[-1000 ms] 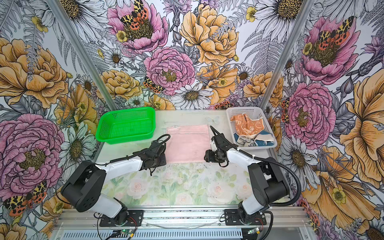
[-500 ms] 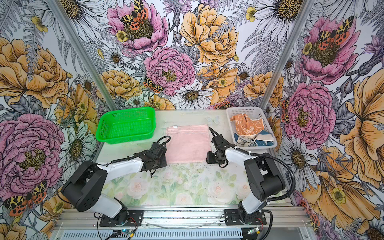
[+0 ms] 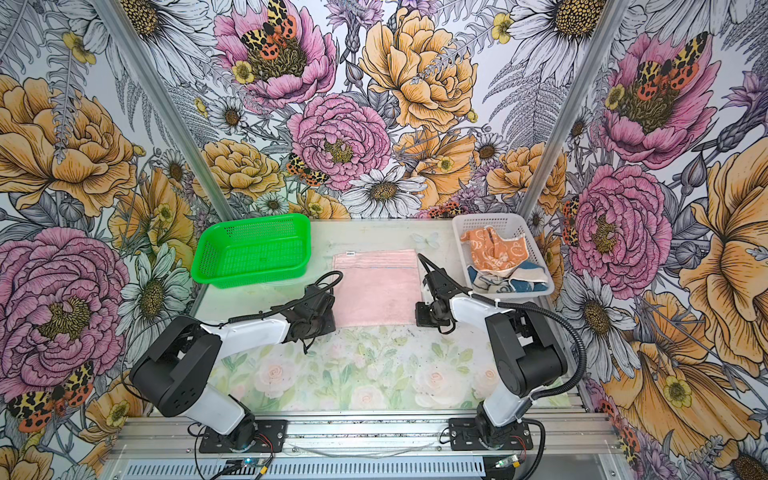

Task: Fold and stack the towels
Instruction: 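Grasp the folded towel's near corners with both grippers, then lift the near corners and fold them over toward the far edge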

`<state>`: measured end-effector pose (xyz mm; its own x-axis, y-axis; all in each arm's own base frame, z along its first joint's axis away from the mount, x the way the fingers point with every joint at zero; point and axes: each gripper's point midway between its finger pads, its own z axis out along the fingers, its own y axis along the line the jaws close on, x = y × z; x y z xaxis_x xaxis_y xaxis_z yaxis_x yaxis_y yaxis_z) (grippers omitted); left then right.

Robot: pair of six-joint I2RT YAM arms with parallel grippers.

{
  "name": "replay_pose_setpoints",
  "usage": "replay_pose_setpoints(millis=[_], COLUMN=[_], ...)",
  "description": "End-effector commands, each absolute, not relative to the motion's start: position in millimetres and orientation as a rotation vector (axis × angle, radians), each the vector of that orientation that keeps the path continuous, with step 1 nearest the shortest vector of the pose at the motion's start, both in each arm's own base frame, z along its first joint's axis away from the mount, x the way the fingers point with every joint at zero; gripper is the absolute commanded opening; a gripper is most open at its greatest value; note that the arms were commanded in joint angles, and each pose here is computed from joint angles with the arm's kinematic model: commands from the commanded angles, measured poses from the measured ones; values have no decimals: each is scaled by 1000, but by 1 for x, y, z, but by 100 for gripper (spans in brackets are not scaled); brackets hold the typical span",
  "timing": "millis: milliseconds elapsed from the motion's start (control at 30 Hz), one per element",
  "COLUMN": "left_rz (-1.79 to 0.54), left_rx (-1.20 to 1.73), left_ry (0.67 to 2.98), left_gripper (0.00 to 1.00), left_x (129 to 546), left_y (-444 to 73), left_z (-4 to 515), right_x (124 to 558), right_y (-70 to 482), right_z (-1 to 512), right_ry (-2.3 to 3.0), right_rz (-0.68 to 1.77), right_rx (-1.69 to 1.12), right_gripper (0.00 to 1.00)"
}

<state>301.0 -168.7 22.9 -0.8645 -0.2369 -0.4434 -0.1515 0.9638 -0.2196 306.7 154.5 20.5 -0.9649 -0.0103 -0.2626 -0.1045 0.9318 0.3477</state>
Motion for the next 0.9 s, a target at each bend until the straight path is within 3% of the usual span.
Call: replay_pose_setpoints(millis=[0,233,600,867], left_rz=[-260,-282,-227,-268], left_rx=[-262,-242,-209,-173], left_ry=[2655,2664,2684,2663], left_gripper=[0,0,0,0], left_x=[298,279,194,165], left_y=[-174,-177,-173,-184], left_z=[18,23,16,27], right_x=[306,279,185,163], right_y=[155,151,157,154], right_z=[22,36,51,82], right_ry=[2825,2790,2753,2691], right_rz=[547,591,771,816], right_rx=[-92,-80,10,32], right_gripper=[0,0,0,0])
